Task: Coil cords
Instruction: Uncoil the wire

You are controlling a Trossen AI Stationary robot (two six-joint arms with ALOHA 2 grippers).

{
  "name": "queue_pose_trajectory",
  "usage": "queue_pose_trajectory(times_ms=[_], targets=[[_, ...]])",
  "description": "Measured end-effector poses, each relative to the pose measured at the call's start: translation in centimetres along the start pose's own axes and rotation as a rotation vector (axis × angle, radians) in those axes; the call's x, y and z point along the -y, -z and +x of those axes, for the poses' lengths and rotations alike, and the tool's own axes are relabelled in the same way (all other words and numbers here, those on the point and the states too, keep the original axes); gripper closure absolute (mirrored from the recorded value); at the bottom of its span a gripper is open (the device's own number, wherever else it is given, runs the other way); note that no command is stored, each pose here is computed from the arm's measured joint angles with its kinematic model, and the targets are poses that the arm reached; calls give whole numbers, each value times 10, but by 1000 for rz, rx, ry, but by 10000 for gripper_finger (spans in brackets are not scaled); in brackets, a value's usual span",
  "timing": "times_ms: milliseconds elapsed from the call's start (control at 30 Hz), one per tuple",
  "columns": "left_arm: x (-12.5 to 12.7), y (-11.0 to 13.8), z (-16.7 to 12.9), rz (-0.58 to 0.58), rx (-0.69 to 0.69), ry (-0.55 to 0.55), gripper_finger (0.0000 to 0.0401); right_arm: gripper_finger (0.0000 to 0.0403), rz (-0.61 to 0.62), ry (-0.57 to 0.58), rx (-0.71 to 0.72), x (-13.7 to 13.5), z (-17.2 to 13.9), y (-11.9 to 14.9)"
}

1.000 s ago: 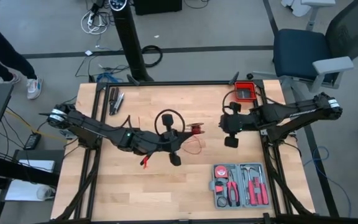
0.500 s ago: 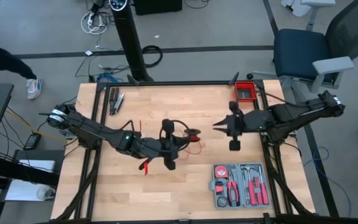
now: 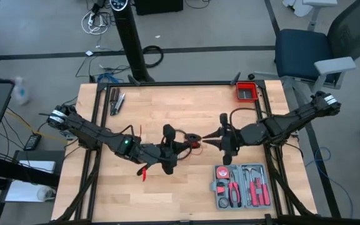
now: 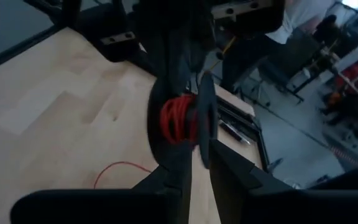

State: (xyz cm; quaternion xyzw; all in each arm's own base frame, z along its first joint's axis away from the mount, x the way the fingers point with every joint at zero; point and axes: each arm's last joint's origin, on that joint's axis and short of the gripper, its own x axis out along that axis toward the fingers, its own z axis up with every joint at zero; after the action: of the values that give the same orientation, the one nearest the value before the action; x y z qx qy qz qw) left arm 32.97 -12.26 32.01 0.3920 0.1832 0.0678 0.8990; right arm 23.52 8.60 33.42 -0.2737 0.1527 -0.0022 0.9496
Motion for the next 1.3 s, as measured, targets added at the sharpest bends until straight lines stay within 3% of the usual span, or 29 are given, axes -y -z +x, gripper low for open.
queue_pose_trajectory(times_ms=[267,667,933,1167,1300], targets=[[2,-5,-4,20,16,-21,401,347,-31,8,71,-4,-2,-9],[1,-7,-4,-6,36,-36,401,347,-64,16,67,-10,7,-9],[1,-7,-4,-47,36,-36,401,348,-102,100,16,-14,22,-6],[1,-7,-4,-98,31,-38,401,395,-112,124,12,-10,23,-6],[0,-7,-4,-167,15,-71,395,398,-132,144,1,-10,23,-6]])
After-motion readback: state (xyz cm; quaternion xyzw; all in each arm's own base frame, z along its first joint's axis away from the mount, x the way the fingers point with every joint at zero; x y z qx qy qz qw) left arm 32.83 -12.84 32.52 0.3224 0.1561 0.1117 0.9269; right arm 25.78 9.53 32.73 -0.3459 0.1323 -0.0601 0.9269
